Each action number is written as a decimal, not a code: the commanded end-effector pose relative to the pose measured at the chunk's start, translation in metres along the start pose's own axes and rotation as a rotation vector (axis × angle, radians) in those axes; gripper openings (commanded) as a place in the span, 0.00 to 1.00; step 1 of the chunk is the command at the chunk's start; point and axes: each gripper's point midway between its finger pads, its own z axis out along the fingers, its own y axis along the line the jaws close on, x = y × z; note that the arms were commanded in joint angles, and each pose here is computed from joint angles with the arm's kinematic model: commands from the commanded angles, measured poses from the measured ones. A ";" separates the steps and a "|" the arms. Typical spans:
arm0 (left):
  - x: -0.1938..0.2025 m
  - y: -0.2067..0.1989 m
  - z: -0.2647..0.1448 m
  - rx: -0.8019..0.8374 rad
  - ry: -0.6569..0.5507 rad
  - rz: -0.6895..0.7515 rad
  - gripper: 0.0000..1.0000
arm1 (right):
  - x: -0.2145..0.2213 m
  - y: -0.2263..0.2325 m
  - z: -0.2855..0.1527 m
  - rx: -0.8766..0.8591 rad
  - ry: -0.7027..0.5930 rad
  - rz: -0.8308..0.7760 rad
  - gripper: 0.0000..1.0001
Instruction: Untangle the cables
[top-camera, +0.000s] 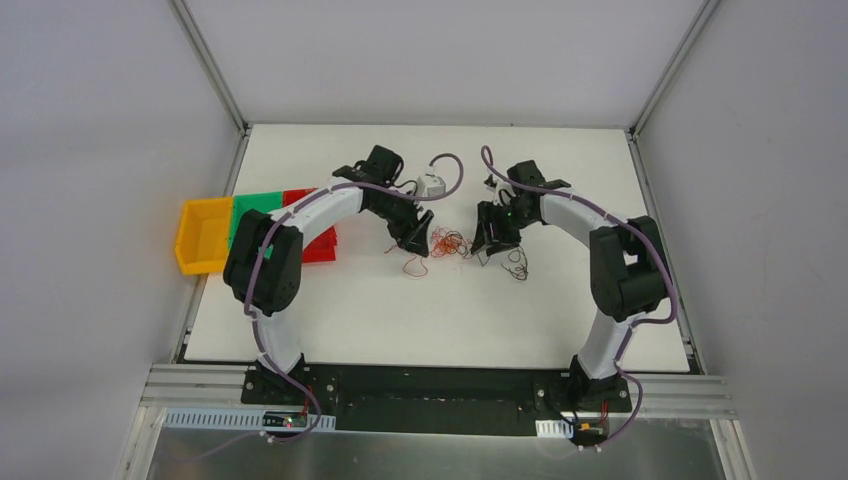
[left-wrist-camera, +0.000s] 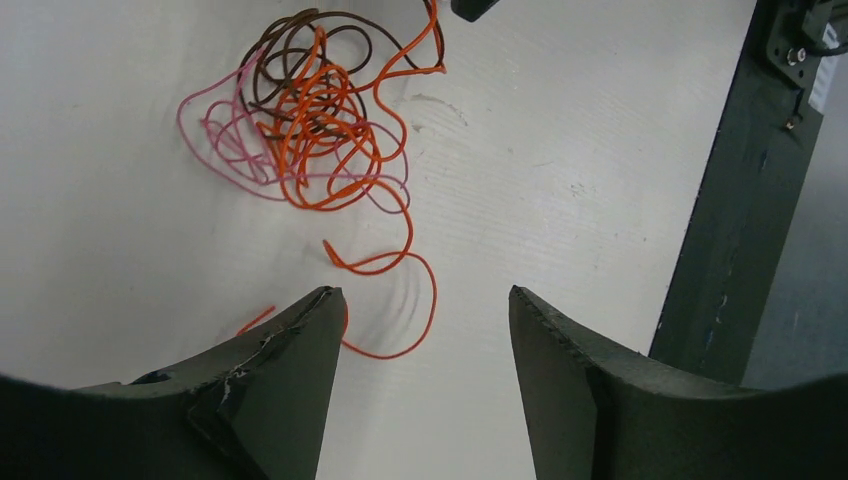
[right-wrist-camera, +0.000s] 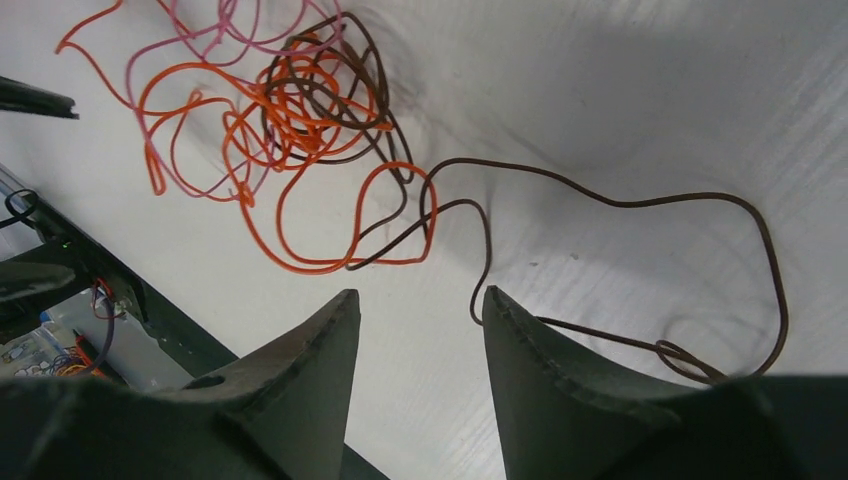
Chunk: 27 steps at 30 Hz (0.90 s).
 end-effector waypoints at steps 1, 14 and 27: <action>-0.003 -0.002 0.024 0.041 0.006 0.171 0.63 | 0.000 -0.018 0.006 0.050 0.002 0.027 0.50; -0.022 0.017 0.042 -0.130 0.014 0.158 0.00 | 0.005 -0.074 0.008 0.284 0.007 0.022 0.40; -0.171 -0.090 -0.169 -0.216 -0.496 0.176 0.00 | 0.038 -0.149 -0.024 0.624 0.129 -0.203 0.00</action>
